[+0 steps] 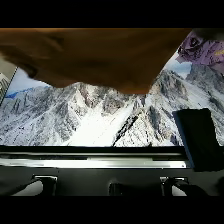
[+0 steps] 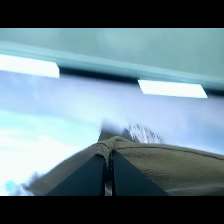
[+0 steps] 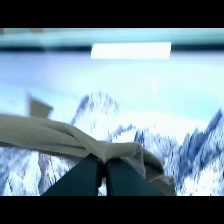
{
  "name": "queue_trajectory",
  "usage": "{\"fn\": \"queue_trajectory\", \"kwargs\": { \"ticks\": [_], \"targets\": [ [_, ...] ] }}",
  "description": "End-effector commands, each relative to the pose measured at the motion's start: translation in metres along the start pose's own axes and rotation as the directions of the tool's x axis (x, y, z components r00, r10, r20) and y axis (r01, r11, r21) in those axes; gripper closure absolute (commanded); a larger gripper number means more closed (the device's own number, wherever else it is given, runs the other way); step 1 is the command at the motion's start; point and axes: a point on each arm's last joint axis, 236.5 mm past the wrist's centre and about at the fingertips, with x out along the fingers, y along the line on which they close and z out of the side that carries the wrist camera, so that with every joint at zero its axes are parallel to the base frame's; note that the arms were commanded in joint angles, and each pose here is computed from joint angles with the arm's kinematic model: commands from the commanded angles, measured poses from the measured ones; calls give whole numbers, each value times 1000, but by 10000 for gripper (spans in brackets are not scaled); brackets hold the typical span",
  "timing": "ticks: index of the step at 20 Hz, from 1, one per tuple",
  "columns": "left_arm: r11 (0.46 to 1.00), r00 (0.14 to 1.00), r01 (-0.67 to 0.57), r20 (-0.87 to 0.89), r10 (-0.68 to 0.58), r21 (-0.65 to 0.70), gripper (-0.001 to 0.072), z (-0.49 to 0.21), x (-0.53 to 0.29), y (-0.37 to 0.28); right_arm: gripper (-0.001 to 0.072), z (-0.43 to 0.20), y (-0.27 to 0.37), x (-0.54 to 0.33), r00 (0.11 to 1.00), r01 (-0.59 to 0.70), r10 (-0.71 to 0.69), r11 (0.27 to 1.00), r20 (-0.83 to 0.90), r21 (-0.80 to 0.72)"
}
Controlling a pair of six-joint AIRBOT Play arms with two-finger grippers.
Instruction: Fold the clothes and pants, and hang the long-sleeved shirts on hangers.
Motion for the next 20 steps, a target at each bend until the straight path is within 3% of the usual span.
{"fn": "queue_trajectory", "kwargs": {
  "ticks": [1,6,10,12,15,20],
  "targets": [
    [986,969,-160,194,151,36,694,35,-115,-19,688,34,48,-102,987,-6,13,999,157,-48],
    [961,909,-274,320,266,-19,694,32,-206,-28,688,33,68,-183,966,33,-29,999,258,-12],
    [958,913,-283,297,281,-34,694,27,-199,-21,688,27,44,-162,972,86,-97,994,214,61],
    [963,947,-265,175,269,-46,695,4,-160,-9,688,5,23,-119,989,106,-117,987,86,117],
    [983,976,-174,-145,164,-59,695,-66,-70,8,688,-51,-21,-33,972,174,-138,967,-189,189],
    [991,848,-108,-527,49,-82,695,-214,97,49,687,-160,-100,116,838,265,-121,943,-532,203]
  ]
}}
